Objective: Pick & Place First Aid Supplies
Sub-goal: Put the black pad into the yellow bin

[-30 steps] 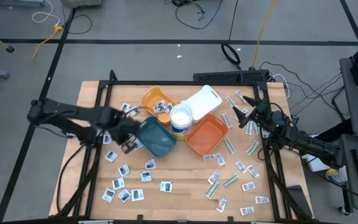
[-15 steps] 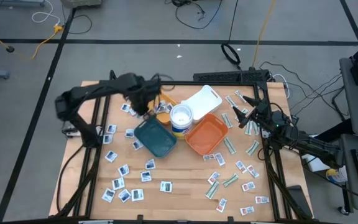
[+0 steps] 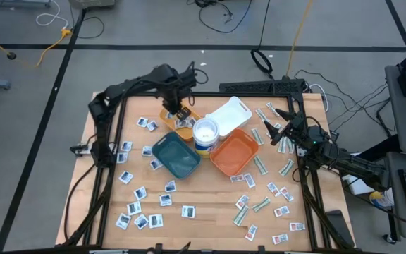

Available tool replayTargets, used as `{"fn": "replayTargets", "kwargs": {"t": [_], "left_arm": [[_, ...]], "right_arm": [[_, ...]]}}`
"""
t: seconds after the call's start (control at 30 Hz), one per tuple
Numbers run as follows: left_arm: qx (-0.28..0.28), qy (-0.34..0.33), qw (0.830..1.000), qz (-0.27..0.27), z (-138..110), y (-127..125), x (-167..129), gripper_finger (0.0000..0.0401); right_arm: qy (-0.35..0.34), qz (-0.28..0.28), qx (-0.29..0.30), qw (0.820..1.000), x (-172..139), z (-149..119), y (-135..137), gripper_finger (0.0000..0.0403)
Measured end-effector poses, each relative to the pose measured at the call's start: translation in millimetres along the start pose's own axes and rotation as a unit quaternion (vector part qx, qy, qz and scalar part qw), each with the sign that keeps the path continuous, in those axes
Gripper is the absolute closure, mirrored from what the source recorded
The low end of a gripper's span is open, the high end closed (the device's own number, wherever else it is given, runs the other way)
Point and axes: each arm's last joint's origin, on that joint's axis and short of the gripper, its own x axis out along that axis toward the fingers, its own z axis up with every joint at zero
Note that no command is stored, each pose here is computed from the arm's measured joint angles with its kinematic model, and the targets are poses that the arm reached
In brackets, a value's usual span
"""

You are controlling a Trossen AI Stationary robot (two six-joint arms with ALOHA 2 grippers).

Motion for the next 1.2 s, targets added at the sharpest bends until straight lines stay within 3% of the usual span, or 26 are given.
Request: {"fn": "replayTargets", "kwargs": {"t": [0.33, 0.57, 0.77, 1.03, 1.2], "left_arm": [[0.006, 0.017, 1.000, 0.006, 31.9, -6.6, 50.9, 0.0401], [0.001, 0.002, 1.000, -0.003, 42.0, -8.5, 63.0, 0.0384], [-0.011, -0.002, 1.000, -0.003, 42.7, -8.7, 62.7, 0.0314], [-0.027, 0.002, 1.000, -0.012, 41.9, -9.1, 62.3, 0.0169], [-0.053, 0.002, 0.998, -0.034, 35.3, -6.6, 48.1, 0.0117]], "right_arm": [[0.000, 0.000, 0.000, 1.000, 0.0, 0.0, 0.0, 0.0026], [0.000, 0.000, 0.000, 1.000, 0.0, -0.1, 0.0, 0.0026], [0.000, 0.000, 0.000, 1.000, 0.0, 0.1, 0.0, 0.0026], [0.000, 0.000, 0.000, 1.000, 0.0, 0.0, 0.0, 0.0026], [0.000, 0.000, 0.000, 1.000, 0.0, 0.0, 0.0, 0.0026]]}}
